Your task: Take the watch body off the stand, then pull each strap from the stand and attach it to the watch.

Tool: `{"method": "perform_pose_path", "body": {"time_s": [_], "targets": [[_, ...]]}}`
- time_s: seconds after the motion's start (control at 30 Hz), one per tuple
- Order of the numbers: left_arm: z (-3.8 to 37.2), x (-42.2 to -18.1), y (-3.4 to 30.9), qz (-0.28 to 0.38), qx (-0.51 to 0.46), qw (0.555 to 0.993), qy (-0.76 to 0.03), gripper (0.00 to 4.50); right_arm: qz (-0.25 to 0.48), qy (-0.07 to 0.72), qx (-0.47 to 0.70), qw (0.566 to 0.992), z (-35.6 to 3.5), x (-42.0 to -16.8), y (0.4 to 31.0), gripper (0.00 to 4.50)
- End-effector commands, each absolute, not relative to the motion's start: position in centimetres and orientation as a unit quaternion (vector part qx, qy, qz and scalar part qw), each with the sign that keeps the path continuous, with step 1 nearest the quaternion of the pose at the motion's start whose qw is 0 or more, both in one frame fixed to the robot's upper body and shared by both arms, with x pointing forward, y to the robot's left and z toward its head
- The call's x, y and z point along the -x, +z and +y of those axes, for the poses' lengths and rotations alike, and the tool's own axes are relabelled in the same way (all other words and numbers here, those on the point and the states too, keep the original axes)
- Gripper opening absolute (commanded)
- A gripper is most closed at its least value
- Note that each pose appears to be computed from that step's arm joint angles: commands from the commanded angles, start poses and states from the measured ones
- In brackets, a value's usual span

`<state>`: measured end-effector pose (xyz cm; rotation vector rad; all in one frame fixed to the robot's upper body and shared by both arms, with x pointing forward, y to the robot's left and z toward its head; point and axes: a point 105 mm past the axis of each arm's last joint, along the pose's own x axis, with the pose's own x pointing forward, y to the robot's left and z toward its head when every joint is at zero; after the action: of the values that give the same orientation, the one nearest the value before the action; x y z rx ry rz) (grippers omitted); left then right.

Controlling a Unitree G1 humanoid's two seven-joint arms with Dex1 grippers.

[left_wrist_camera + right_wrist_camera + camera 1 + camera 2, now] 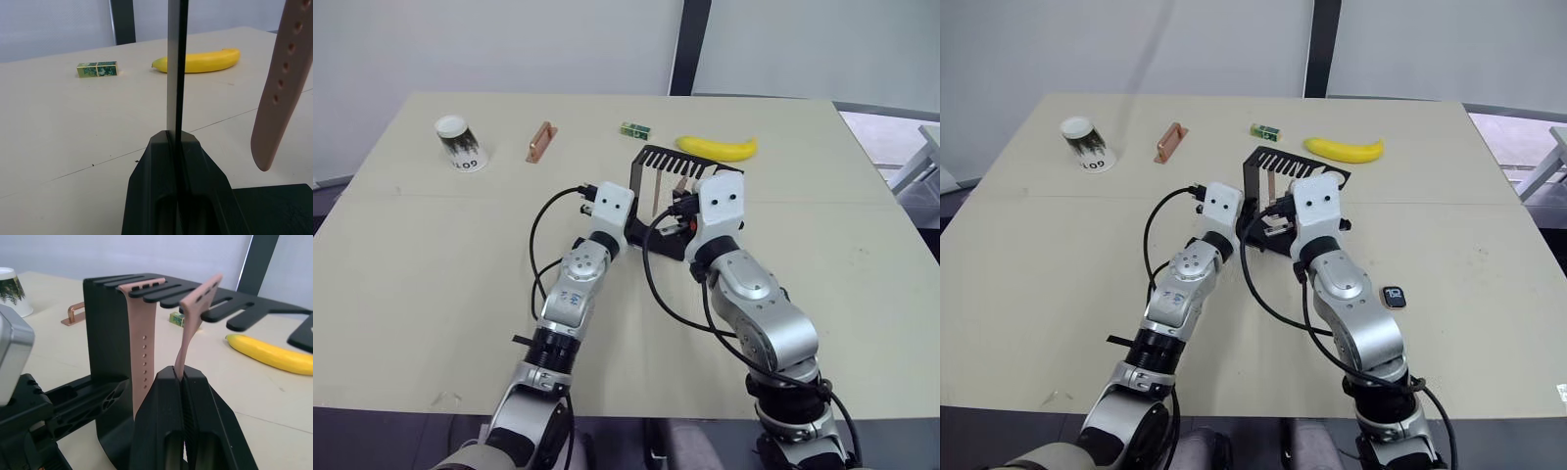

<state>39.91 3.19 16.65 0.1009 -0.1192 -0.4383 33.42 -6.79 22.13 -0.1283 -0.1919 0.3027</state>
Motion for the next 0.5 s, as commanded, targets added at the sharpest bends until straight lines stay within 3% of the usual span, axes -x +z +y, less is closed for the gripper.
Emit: {"method": "perform_pose_path", "body": {"time_s": [0.03, 0.37, 0.5], "targets": [[2.3, -39.6, 17.8, -0.078, -0.048, 0.969, -0.228, 0.00, -0.141, 0.159, 0.078, 0.974, -6.8, -32.0, 24.1, 0.06], [2.4, -39.7, 17.8, -0.081, -0.054, 0.969, -0.227, 0.00, -0.104, 0.179, 0.100, 0.973, -8.3, -31.2, 22.5, 0.06], [2.5, -39.8, 17.8, -0.079, -0.054, 0.969, -0.227, 0.00, -0.092, 0.233, 0.101, 0.963, -8.1, -30.4, 22.0, 0.06]]}}
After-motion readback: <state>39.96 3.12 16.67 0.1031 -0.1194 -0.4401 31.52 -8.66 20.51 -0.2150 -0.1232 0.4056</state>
